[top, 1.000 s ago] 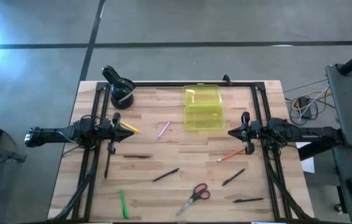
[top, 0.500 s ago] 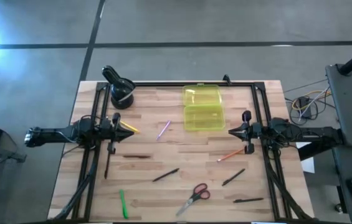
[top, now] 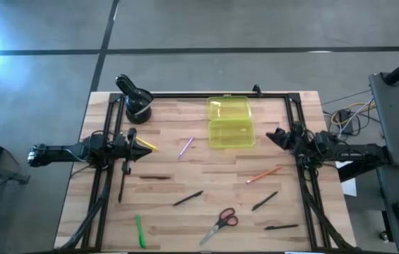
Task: Pick & place school supplies into a supply box
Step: Put the yellow pen into the supply box
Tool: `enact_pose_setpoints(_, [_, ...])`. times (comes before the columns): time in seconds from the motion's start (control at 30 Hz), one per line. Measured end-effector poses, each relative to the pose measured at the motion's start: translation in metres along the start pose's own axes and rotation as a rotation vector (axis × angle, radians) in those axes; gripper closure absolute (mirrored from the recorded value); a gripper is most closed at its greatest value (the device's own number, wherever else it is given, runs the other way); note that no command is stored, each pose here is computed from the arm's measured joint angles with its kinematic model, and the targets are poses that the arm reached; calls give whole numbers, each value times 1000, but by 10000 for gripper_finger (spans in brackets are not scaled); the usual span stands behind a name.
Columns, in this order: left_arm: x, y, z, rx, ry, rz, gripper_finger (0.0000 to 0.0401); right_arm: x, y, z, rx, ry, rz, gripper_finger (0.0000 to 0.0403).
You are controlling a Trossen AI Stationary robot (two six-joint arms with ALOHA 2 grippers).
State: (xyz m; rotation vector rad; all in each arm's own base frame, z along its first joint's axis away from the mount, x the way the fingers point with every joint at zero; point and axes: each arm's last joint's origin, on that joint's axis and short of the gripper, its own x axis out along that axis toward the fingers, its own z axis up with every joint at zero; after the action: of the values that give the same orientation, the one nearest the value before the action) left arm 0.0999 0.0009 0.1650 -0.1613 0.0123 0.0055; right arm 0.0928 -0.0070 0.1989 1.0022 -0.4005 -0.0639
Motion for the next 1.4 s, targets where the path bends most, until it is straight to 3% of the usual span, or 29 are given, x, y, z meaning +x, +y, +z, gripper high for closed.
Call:
enact_pose_setpoints(0.13, [0, 0, 0, 10, -4, 12, 401, -1, 0, 7, 229, -186, -53, 380])
enact_pose_setpoints(0.23, [0, 0, 5, 12, -53, 29, 401, -1, 0, 9, 291, -247, -67, 380])
enact_pose_setpoints(0.4, [-4, -4, 27, -123, -289, -39, 401, -1, 6, 13, 320, -305, -11, 380])
enact_pose_setpoints(0.5, [-12, -7, 46, -150, -495, -87, 401, -2, 15, 20, 340, -363, 91, 380])
enact_pose_setpoints(0.67, [-36, -10, 75, -271, -887, -174, 401, 0, 43, 38, 175, -463, 194, 380])
enact_pose_setpoints(0.9, [-75, -12, 96, -334, -1314, -310, 401, 27, 86, 59, -63, -482, 135, 380])
enact_pose_setpoints(1.0, [-86, -14, 103, -300, -1416, -317, 401, 42, 100, 65, -120, -477, 112, 380])
enact_pose_setpoints(1.2, [-93, -14, 113, -199, -1481, -172, 401, 76, 124, 70, -237, -448, 87, 380])
enact_pose_setpoints(1.4, [-108, -16, 134, -275, -1565, -198, 401, 100, 148, 79, -275, -463, 96, 380])
